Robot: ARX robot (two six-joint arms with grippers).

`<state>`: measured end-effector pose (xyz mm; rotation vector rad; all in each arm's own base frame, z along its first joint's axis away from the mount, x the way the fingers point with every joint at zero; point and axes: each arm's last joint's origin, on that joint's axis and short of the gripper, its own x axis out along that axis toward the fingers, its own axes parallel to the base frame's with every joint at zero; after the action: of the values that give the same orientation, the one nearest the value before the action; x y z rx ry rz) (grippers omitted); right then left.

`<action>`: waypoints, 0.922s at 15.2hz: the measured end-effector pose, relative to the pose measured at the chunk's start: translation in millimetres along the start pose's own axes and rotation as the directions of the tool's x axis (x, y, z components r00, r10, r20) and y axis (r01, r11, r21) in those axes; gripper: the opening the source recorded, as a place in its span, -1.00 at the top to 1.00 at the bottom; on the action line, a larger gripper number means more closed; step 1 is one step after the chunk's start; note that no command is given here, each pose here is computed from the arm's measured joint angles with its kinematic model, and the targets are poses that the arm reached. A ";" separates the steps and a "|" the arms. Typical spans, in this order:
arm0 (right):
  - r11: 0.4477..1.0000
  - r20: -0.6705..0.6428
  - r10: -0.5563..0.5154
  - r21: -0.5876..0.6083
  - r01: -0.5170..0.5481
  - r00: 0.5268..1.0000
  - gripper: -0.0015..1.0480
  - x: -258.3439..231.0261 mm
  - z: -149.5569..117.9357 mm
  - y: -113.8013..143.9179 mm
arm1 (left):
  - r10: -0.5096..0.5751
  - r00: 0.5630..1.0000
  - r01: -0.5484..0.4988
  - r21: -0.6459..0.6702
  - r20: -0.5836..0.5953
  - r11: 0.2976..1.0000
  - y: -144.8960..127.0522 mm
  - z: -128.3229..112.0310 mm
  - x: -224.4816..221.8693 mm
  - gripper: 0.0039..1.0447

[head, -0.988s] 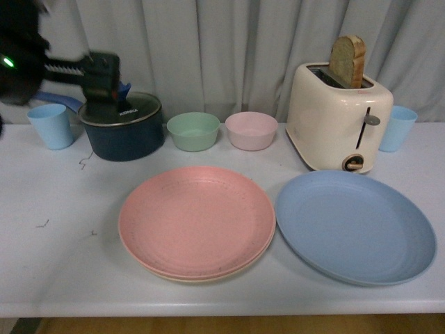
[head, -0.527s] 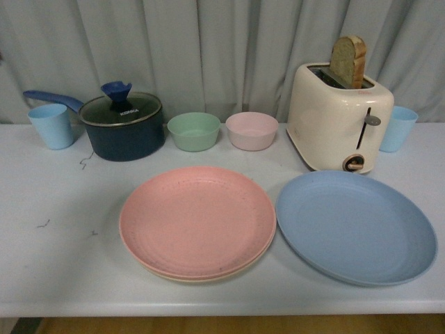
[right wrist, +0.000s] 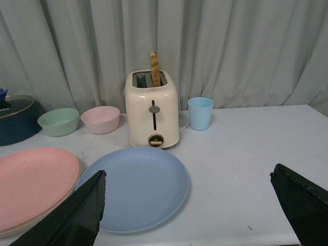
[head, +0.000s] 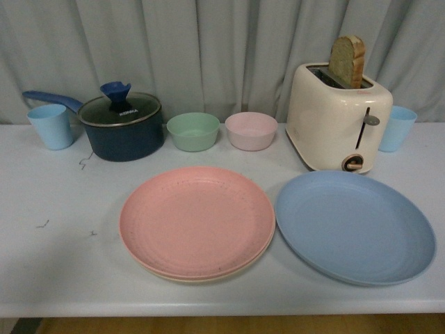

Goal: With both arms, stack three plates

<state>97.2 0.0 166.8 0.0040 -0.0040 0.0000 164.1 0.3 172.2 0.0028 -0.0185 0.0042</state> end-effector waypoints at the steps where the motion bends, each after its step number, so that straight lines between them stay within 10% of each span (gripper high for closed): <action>1: 1.000 0.000 0.000 0.000 0.000 1.000 -0.87 0.0 0.0 0.0 | 0.000 1.000 0.000 0.000 -0.021 1.000 0.0 -6.5 -4.6 0.97; 14: 1.000 0.000 0.000 0.000 0.000 1.000 -0.87 0.0 0.0 0.0 | -0.002 1.000 0.002 0.000 -0.007 1.000 0.0 -1.2 -43.1 0.97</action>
<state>97.2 0.0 166.8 0.0040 -0.0040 0.0000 121.0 0.1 170.2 0.0029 -0.0113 0.0023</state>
